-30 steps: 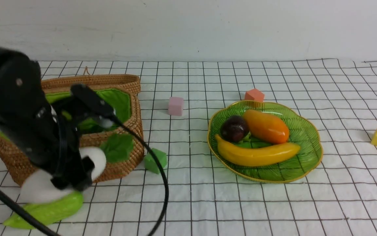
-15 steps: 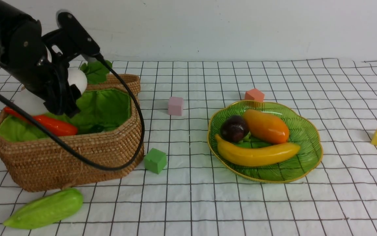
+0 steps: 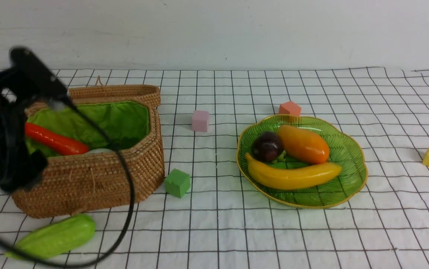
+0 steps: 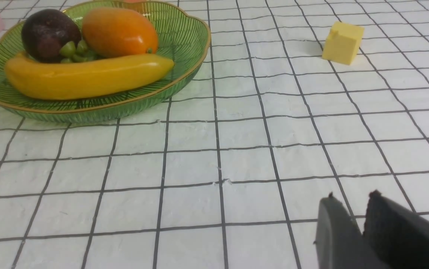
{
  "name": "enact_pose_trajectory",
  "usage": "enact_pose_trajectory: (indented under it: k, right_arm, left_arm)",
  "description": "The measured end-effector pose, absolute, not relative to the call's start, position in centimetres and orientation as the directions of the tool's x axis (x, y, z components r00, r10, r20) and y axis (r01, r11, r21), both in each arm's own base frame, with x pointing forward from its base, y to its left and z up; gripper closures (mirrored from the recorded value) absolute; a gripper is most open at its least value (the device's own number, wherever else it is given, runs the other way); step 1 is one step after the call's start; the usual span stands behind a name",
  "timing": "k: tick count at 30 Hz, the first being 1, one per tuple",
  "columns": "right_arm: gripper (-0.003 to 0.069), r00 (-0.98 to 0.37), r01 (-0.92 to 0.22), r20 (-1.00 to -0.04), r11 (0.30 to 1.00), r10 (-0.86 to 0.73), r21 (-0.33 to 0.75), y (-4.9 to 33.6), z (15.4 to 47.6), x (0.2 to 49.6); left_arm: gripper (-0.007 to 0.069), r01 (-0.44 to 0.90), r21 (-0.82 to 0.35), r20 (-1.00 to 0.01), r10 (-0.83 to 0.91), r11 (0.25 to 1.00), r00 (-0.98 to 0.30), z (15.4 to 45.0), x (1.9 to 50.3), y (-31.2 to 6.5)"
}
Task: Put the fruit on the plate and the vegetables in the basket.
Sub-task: Take a chayote with your left arm and place it on the basket on the left.
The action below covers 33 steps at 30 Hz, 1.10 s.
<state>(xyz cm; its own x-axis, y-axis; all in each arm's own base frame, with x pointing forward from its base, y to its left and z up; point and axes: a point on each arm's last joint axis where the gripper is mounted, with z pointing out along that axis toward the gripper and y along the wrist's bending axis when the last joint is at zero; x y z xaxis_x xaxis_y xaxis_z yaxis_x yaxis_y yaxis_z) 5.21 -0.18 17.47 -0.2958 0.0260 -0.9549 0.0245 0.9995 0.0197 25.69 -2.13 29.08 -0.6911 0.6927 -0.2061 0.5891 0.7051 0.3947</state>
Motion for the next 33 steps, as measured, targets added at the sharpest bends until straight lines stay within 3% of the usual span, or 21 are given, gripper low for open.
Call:
enact_pose_trajectory:
  k: [1,3,5,6,9,11,18,20,21,26,30,33]
  right_arm:
    - [0.0508,-0.296,0.024,-0.955,1.000,0.026,0.020,-0.2,17.5,5.2]
    - [0.0505,-0.296,0.024,-0.955,1.000,0.026,0.020,-0.2,17.5,5.2]
    - [0.0503,-0.296,0.024,-0.955,1.000,0.026,0.020,-0.2,17.5,5.2]
    - [0.0499,-0.296,0.024,-0.955,1.000,0.026,0.020,-0.2,17.5,5.2]
    - [0.0495,-0.296,0.024,-0.955,1.000,0.026,0.020,-0.2,17.5,5.2]
    - [0.0494,-0.296,0.024,-0.955,1.000,0.026,0.020,-0.2,17.5,5.2]
    - [0.0489,-0.296,0.024,-0.955,1.000,0.026,0.020,-0.2,17.5,5.2]
    - [0.0489,-0.296,0.024,-0.955,1.000,0.026,0.020,-0.2,17.5,5.2]
    - [0.0489,-0.296,0.024,-0.955,1.000,0.026,0.020,-0.2,17.5,5.2]
    - [0.0483,-0.296,0.024,-0.955,1.000,0.026,0.020,-0.2,17.5,5.2]
    - [0.0477,-0.296,0.024,-0.955,1.000,0.026,0.020,-0.2,17.5,5.2]
    - [0.0473,-0.296,0.024,-0.955,1.000,0.026,0.020,-0.2,17.5,5.2]
  left_arm:
    - [-0.0015,0.591,0.391,-0.200,0.691,0.706,-0.694,28.8,25.5,-2.0]
    - [0.0021,0.688,0.323,-0.140,0.752,0.650,-0.645,25.2,24.0,-1.9]
    - [0.0040,0.705,0.303,-0.162,0.763,0.642,-0.625,23.8,23.6,-2.1]
    - [0.0062,0.703,0.283,-0.219,0.757,0.653,-0.615,22.6,23.3,-2.5]
    - [0.0077,0.680,0.311,-0.304,0.748,0.664,-0.590,21.7,24.1,-3.0]
    - [0.0079,0.680,0.320,-0.310,0.751,0.660,-0.583,21.4,24.5,-3.0]
    - [0.0091,0.706,0.289,-0.253,0.763,0.647,-0.595,17.8,26.2,-3.2]
    - [0.0139,0.703,0.262,-0.238,0.750,0.661,-0.617,17.4,26.3,-3.2]
    - [0.0180,0.703,0.255,-0.234,0.747,0.664,-0.622,17.5,26.4,-3.2]
    - [0.0178,0.733,0.209,-0.180,0.762,0.647,-0.622,19.2,26.3,-3.3]
    - [0.0178,0.764,0.228,-0.201,0.797,0.603,-0.569,24.7,26.1,-3.4]
    - [0.0178,0.758,0.323,-0.267,0.823,0.567,-0.501,31.3,25.8,-3.4]
